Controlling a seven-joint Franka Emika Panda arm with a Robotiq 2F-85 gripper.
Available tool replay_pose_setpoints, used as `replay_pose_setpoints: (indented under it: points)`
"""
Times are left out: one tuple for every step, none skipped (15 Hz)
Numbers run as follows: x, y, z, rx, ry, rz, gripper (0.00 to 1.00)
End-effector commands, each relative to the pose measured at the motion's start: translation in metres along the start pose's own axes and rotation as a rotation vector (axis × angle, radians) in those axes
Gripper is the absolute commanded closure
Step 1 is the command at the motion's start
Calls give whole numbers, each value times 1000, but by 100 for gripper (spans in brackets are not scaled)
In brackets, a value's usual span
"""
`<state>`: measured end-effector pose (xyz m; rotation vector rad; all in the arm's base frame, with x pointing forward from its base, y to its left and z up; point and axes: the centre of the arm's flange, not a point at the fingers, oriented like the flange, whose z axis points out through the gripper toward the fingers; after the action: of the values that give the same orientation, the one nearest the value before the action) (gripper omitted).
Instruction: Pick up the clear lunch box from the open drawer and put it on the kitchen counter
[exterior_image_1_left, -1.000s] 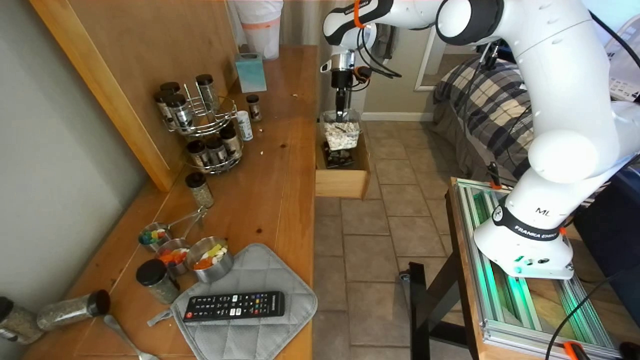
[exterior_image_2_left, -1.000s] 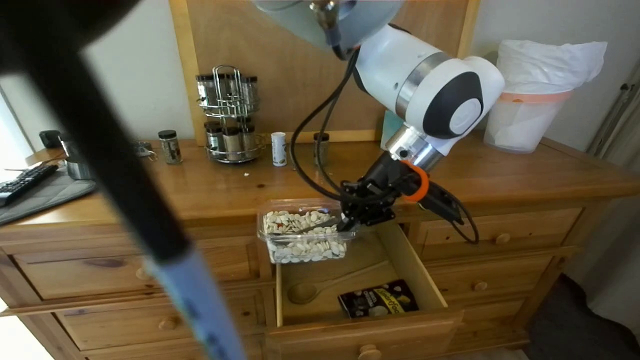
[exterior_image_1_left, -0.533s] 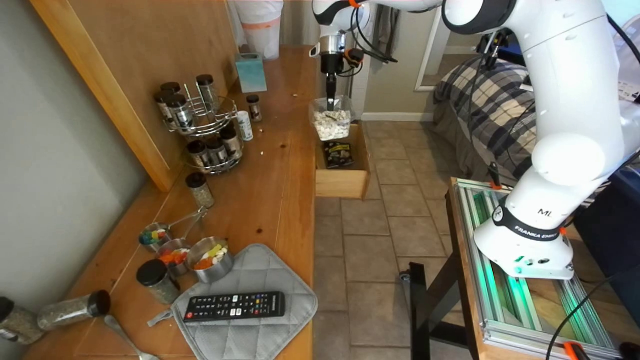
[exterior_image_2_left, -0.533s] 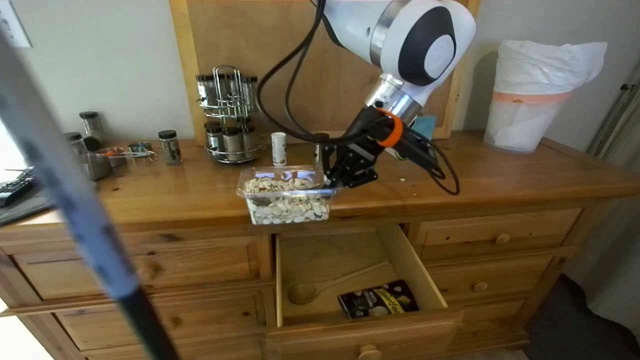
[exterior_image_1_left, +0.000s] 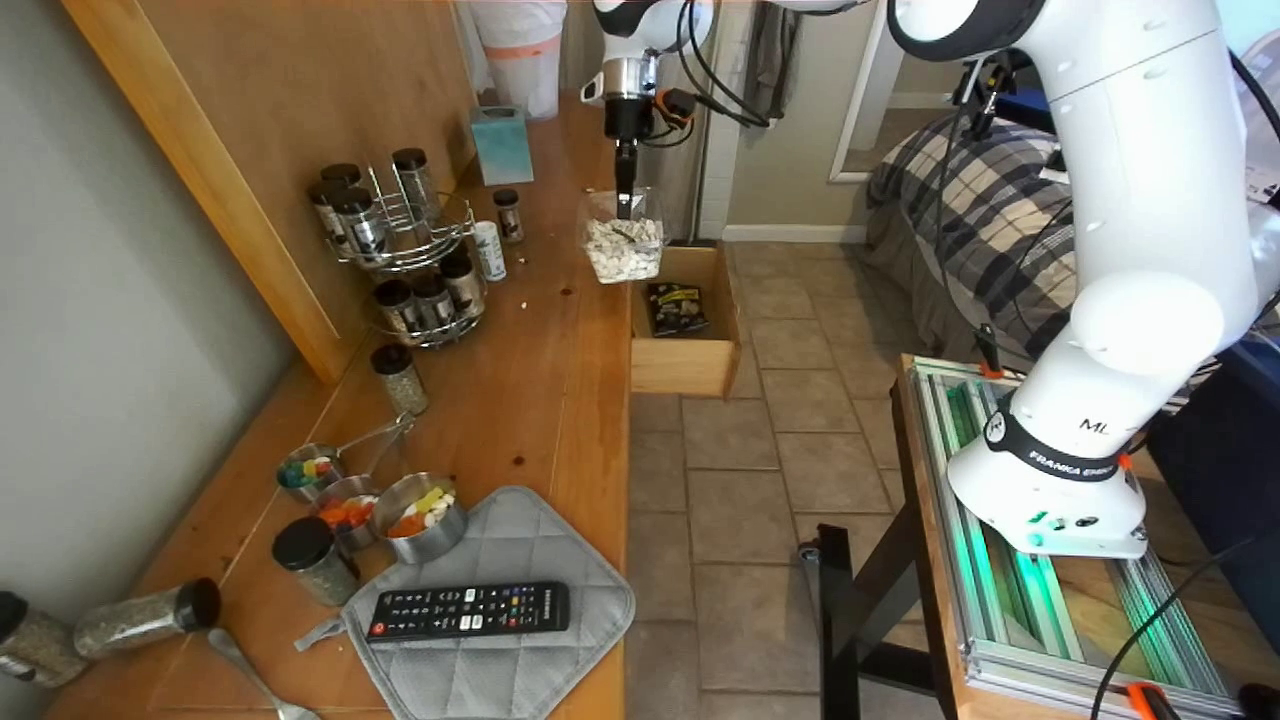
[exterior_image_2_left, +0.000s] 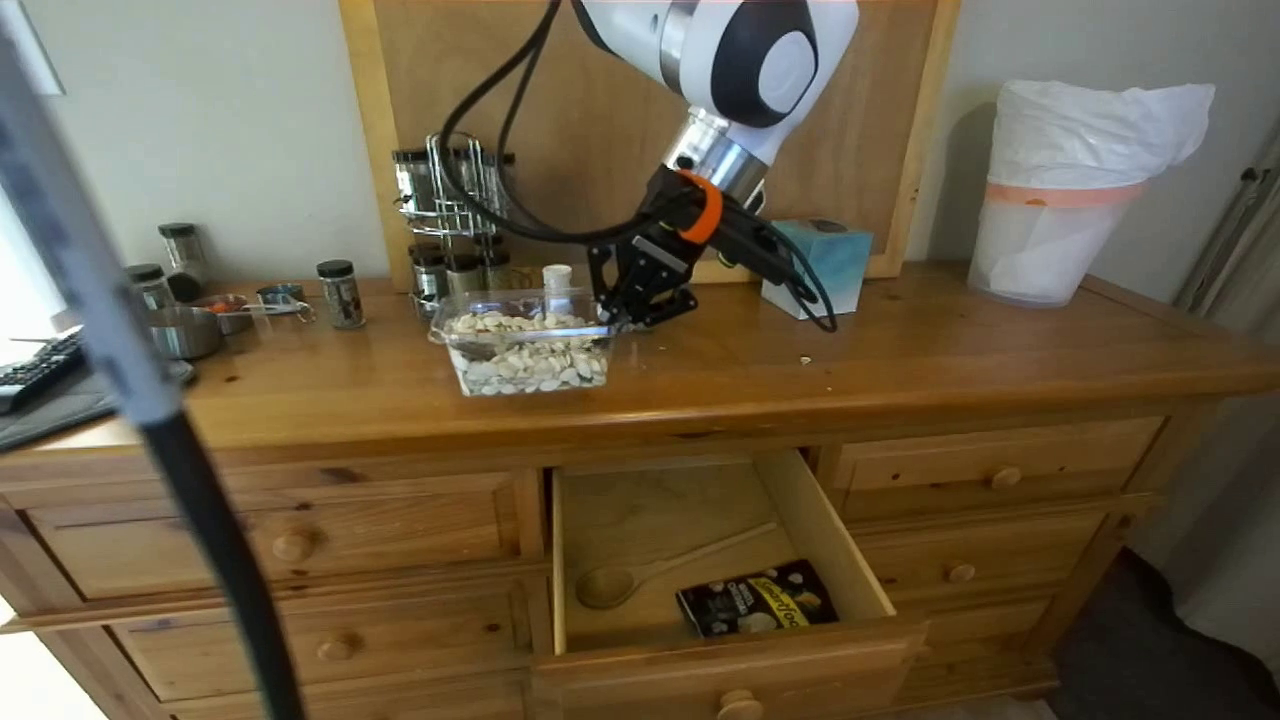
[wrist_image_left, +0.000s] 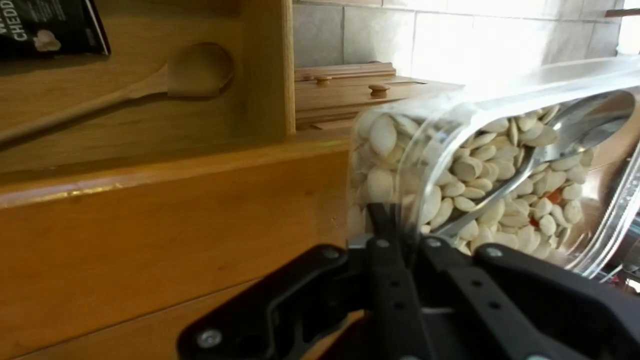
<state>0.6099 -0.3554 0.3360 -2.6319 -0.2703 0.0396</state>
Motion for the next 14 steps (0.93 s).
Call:
replay_pose_setpoints:
  points:
    - [1,-1,1,-1,0,-2,95]
    - [1,-1,0,-1,1,-1,95]
    - [0,0,0,-1,2,1,95]
    - [-1,1,-1,-1,3,2,95]
    - [-1,1,-1,-1,3,3,95]
    - [-1,2,-1,-1,3,4,95]
    - [-1,2,-1,-1,3,4,95]
    - [-1,2,-1,-1,3,4,98]
    - [3,-3,3,4,1,-10,99]
    - [10,-12,10,5,-4,-27,99]
    - [16,-21,16,9,-4,-40,99]
    - [23,-30,23,11,-5,-59,99]
    - [29,-38,30,11,-8,-68,99]
    - [34,-47,39,11,-13,-82,99]
